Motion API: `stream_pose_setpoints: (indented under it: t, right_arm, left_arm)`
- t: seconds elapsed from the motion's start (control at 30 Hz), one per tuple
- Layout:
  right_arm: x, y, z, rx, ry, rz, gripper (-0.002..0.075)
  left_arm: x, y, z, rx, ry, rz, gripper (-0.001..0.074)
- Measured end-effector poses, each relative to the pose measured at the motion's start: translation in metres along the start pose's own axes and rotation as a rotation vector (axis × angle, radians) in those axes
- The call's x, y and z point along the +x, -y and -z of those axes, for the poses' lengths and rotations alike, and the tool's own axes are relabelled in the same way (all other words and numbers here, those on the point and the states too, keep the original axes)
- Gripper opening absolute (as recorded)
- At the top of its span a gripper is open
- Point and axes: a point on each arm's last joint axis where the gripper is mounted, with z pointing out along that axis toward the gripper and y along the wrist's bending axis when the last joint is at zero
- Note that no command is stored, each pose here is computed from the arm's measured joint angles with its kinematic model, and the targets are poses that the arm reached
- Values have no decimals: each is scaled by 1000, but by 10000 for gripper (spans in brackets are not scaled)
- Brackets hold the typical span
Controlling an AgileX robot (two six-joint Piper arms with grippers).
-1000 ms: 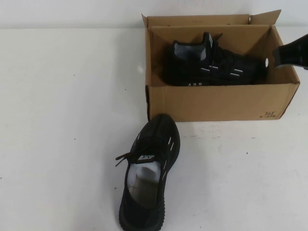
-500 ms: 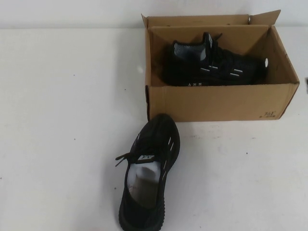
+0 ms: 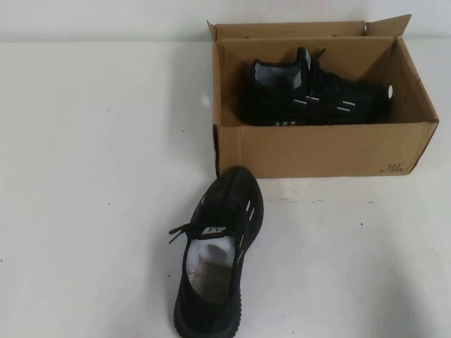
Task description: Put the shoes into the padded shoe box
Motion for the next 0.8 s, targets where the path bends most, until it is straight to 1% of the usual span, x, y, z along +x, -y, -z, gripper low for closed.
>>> stream_pose_setpoints:
  t: [0.07,0.13,0.27,0.73,0.8]
  right_arm:
    - [11,1,8,10,49,-5,-8]
    - [15,1,14,13,103,-3,-8]
    - [11,1,24,12,208,-14,-8]
    - [12,0,25,2,209,-20,-8]
    - [13,1,25,3,205,-58,-8]
  left_arm:
    - [0,0,0,0,0,0,-4]
    - [0,0,0,0,0,0,-4]
    - [0,0,0,0,0,0,-4]
    - [0,0,0,0,0,0,-4]
    - [0,0,0,0,0,0,-4]
